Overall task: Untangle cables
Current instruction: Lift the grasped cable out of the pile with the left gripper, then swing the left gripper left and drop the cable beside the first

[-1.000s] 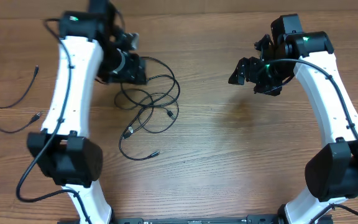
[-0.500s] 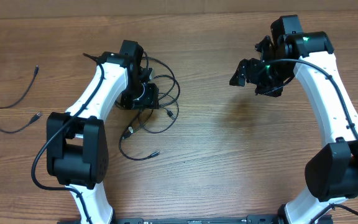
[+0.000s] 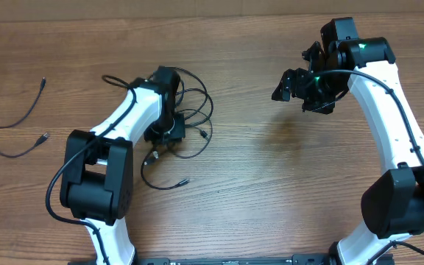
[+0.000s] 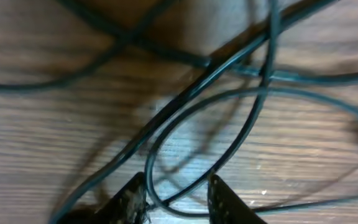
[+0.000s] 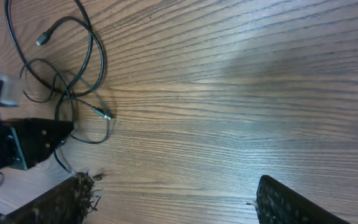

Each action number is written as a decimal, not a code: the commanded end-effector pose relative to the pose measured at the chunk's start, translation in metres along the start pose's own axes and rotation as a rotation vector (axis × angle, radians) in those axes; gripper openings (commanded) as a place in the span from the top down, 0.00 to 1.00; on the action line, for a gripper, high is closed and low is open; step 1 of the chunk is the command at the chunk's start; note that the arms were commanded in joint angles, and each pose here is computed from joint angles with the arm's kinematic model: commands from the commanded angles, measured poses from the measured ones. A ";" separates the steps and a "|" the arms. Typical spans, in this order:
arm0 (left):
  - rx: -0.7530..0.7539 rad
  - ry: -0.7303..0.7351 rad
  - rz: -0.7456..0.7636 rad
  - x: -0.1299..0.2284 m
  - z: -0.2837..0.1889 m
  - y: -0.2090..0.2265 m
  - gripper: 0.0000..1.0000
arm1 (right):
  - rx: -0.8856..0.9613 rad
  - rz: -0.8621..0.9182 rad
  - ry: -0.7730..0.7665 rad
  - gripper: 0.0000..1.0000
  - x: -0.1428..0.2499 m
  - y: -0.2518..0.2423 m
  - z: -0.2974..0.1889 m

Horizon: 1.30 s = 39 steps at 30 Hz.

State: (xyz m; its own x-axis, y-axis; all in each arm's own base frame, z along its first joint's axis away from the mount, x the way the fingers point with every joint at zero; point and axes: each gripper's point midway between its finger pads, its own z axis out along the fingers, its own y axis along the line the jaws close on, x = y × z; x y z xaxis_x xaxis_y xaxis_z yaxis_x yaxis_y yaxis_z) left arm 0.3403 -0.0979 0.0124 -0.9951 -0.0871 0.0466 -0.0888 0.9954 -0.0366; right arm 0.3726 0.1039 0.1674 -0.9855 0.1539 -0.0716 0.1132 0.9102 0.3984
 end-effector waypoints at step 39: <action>0.365 -0.725 0.138 -0.013 -0.279 -0.046 0.96 | 0.002 -0.017 -0.024 0.17 -0.002 0.003 -0.006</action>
State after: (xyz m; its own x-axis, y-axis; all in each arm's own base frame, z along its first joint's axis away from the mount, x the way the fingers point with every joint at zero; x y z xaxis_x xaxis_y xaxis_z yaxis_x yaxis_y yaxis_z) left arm 0.3708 -0.1289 0.2783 -0.7991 -0.1411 -0.5844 0.0896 0.9332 -0.3480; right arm 0.3728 0.1034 0.1672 -0.9853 0.1542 -0.0728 0.1134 0.9115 0.3954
